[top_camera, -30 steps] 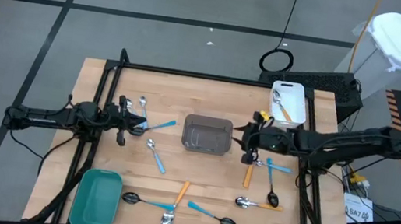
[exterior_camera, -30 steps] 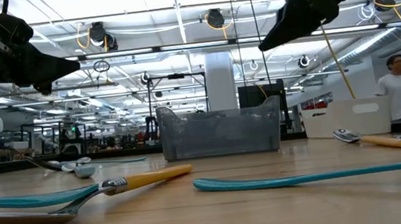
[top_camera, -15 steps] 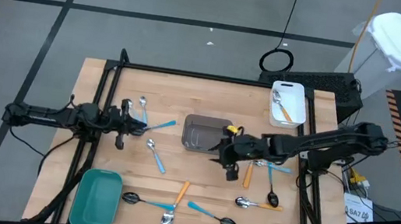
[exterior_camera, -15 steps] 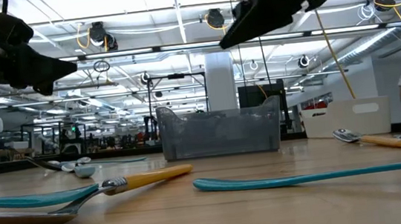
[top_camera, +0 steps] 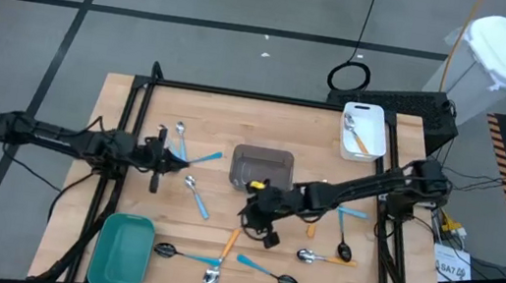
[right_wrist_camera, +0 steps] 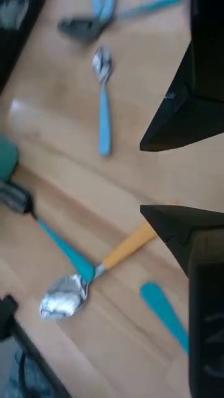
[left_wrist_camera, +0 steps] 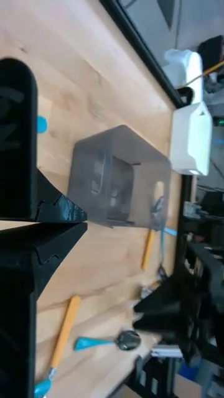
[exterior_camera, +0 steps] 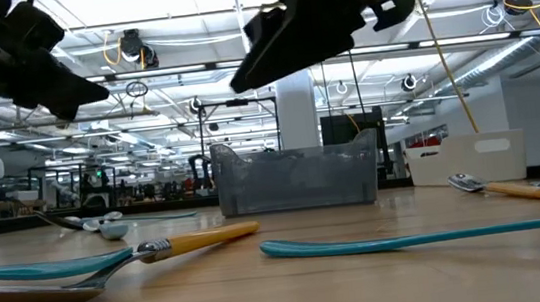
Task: Sort silverware by color (type)
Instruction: Put the bottom left yellow spoon into the white bin
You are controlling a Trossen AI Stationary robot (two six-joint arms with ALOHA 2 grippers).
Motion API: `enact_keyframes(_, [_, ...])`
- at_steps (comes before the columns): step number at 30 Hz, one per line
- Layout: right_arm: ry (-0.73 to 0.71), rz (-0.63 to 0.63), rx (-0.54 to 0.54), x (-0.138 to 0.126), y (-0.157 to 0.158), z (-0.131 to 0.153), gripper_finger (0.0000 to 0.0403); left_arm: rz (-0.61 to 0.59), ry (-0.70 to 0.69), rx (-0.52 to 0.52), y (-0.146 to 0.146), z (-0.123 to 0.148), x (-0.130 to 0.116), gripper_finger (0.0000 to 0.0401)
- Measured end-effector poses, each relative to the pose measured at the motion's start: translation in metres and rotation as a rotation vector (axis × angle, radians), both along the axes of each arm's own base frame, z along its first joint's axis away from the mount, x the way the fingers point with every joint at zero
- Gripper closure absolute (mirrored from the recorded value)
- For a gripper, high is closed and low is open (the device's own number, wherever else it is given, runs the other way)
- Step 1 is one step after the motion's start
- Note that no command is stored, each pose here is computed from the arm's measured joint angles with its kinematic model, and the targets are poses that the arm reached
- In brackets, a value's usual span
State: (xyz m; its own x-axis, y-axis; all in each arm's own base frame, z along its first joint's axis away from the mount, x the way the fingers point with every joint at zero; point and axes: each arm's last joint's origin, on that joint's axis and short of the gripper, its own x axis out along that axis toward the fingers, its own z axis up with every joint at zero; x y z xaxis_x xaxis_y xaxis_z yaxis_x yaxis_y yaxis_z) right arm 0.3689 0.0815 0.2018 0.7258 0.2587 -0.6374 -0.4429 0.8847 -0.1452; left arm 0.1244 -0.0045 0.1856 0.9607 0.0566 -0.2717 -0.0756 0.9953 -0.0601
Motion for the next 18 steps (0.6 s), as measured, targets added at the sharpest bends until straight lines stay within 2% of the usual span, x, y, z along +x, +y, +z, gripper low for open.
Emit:
enact_keyframes(5, [0.041,0.085,0.045,0.016,0.013,-0.013,0.0257,-0.004,0.061,0.008,-0.003,0.009,0.013,0.04])
enact_keyframes(13, [0.122,0.127,0.048,0.033,0.027,-0.027,0.0257,-0.03,0.159,0.019,-0.009,0.011,0.034,0.04])
enact_keyframes(18, [0.152,0.185,0.098,0.04,0.032,-0.034,0.0257,-0.03,0.202,0.023,-0.01,0.013,0.046,0.04])
